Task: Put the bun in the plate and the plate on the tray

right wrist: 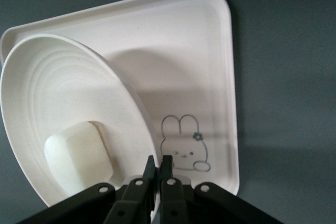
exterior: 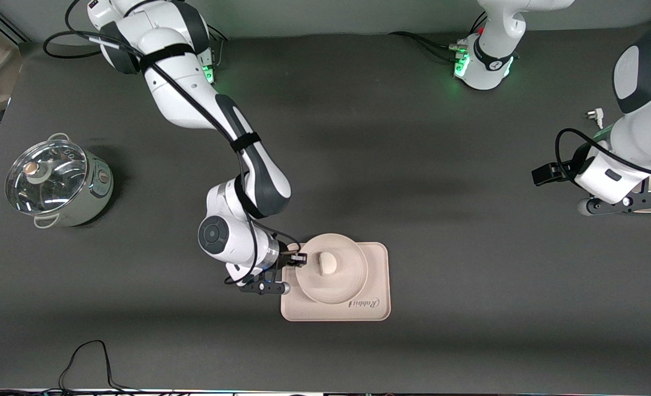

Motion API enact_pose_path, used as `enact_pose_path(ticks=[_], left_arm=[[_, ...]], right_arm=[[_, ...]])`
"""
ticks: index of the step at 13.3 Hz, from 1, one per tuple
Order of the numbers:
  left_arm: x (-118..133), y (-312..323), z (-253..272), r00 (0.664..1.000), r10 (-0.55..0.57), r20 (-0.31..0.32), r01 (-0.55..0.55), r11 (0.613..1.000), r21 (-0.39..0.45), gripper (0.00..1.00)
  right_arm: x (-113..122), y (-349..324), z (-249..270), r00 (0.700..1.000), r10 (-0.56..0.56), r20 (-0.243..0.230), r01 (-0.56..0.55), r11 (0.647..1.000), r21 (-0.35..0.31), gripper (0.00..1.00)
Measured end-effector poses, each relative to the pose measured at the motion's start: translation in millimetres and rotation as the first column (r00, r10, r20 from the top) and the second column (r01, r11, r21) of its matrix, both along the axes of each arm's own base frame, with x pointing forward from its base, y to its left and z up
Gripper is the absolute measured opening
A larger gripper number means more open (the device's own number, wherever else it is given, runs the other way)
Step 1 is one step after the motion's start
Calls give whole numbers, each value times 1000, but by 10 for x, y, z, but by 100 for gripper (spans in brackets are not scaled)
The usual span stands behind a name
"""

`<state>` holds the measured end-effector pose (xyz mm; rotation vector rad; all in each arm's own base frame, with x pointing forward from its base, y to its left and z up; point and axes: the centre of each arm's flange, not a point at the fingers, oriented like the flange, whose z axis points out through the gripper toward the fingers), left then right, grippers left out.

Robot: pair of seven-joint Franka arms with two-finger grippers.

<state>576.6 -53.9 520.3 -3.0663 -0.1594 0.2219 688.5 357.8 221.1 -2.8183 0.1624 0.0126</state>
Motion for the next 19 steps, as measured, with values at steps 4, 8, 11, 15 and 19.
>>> enact_pose_path(ticks=[4,8,11,15,19], left_arm=[[-4,0,-19,1000,0,-4,0,1000,0,100],[-2,2,-19,1000,0,-2,0,1000,0,100],[-3,7,-22,1000,1,-4,-1,1000,1,100],[-2,22,-22,1000,4,-4,-4,1000,1,100],[2,25,57,1000,4,24,-4,1000,-2,100]], right_arm=[[77,-36,-13,999,-26,37,25,999,22,9],[76,1,-92,998,-34,54,32,999,31,28],[111,-2,-37,997,-36,66,33,999,36,60],[107,-68,299,998,57,24,-56,997,-51,99],[124,-864,1365,987,118,-112,-133,981,-142,100]])
